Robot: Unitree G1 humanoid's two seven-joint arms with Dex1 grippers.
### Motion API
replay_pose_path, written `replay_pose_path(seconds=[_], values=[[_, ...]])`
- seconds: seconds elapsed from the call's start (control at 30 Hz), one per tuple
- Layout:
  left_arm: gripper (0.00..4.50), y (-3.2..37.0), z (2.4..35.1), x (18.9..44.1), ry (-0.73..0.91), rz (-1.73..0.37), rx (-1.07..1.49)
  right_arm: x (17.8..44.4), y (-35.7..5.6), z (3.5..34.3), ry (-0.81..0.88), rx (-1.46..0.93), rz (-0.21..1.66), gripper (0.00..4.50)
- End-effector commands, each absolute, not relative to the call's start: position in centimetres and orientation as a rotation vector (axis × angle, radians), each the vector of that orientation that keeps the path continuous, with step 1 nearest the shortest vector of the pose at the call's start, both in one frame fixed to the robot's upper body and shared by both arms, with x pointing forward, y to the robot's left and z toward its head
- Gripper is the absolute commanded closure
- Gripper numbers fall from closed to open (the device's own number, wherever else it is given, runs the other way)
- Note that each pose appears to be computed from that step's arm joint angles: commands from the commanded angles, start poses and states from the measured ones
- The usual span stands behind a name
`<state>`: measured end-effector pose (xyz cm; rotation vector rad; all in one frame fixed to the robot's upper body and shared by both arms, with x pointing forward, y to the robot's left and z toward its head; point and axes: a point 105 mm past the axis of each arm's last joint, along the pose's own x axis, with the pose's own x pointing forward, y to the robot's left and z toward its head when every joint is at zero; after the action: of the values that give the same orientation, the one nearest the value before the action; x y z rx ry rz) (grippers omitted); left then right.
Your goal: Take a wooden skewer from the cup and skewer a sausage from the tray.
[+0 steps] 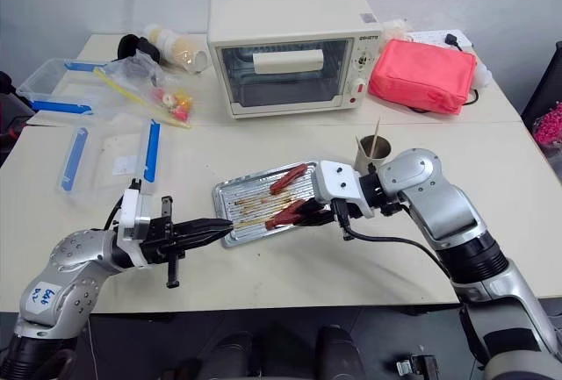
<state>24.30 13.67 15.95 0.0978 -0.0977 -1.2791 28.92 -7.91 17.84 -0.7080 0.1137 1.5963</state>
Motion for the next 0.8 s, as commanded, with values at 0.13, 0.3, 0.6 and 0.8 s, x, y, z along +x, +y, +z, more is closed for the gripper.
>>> replay_pose_path(seconds=[0.13,0.3,0.6,0.8], values=[[4.50,13.55,16.35,24.04,-0.121,-1.296,0.112,28.83,-8.23,19.23,0.040,-0.722,1.589,4.11],[4.50,13.51,16.28,24.03,-0.119,-1.293,0.109,29.08,-8.49,19.32,0.039,-0.728,1.579,4.11],[4.50,13.59,16.33,24.08,-0.120,-1.282,0.103,29.11,-8.60,19.17,0.044,-0.729,1.584,4.11],[4.50,13.21,16.20,24.31,-0.128,-1.292,0.096,28.57,-8.12,19.22,0.030,-0.718,1.616,4.11]])
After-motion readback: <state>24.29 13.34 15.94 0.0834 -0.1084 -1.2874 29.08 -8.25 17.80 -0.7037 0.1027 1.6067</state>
